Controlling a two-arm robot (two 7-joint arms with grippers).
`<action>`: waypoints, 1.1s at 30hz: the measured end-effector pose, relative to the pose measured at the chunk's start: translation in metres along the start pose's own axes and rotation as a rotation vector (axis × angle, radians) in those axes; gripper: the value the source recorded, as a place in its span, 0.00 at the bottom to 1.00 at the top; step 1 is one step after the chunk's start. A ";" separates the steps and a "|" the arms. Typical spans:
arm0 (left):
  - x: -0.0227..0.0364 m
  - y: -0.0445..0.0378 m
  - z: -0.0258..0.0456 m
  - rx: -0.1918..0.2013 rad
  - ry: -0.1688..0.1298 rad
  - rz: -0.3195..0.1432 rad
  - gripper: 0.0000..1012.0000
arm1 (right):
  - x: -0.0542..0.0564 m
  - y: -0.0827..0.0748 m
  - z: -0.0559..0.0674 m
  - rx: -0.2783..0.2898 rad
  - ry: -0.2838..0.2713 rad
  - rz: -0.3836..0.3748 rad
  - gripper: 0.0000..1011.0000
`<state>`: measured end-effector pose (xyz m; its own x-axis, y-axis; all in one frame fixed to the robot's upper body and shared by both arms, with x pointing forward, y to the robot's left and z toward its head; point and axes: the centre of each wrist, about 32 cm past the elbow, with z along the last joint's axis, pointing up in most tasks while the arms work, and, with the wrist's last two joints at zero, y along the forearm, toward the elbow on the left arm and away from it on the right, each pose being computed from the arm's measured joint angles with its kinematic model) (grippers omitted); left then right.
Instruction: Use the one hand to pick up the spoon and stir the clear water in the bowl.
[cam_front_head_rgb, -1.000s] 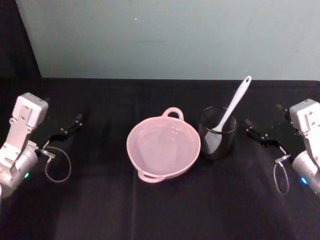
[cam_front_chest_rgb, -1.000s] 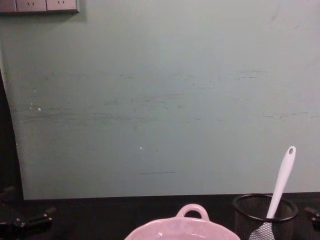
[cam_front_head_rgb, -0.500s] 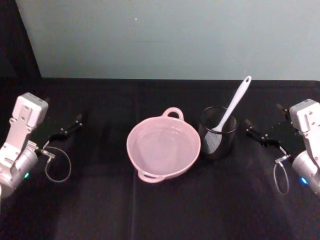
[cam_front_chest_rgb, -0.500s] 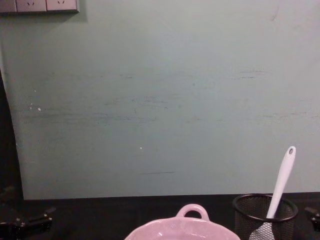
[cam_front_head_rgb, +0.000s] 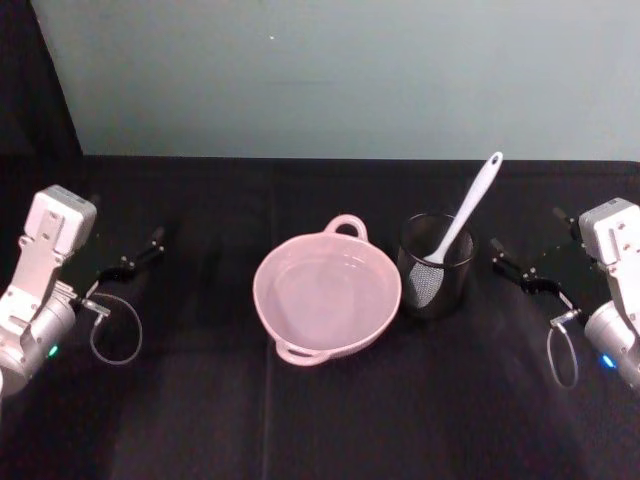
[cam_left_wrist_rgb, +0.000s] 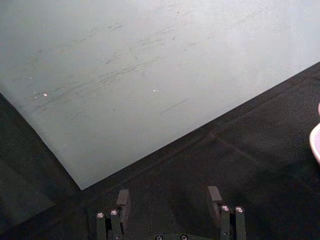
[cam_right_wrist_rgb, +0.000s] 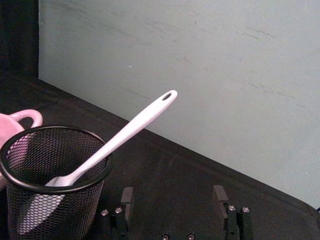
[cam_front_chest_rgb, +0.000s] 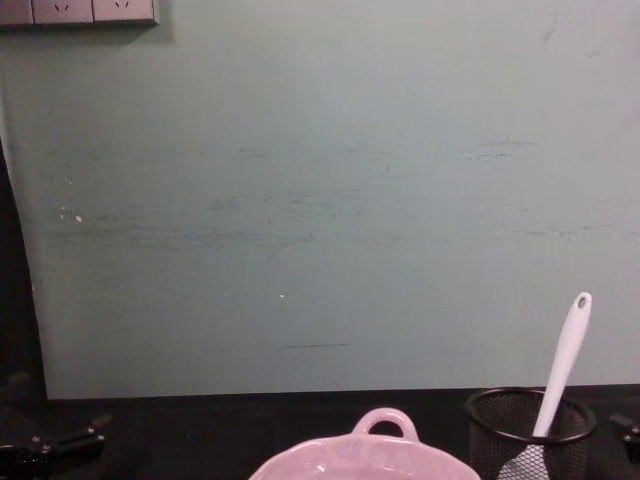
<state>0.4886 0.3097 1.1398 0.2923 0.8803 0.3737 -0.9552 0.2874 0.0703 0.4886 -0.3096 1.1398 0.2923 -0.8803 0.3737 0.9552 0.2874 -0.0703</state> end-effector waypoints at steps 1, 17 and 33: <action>0.0000 0.0000 0.0000 0.000 0.000 0.000 1.00 | 0.000 0.000 0.000 0.000 0.000 0.000 0.99; 0.0000 0.0000 0.0000 0.000 0.000 0.000 1.00 | 0.003 -0.039 0.004 0.076 0.215 -0.042 0.99; 0.0000 0.0000 0.0000 0.000 0.000 0.000 1.00 | 0.001 -0.004 0.017 0.098 0.694 0.094 0.99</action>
<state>0.4886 0.3097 1.1398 0.2923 0.8803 0.3737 -0.9552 0.2873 0.0704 0.4839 -0.3053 1.1560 0.3663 -0.8780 -0.3080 0.9255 0.3782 0.0227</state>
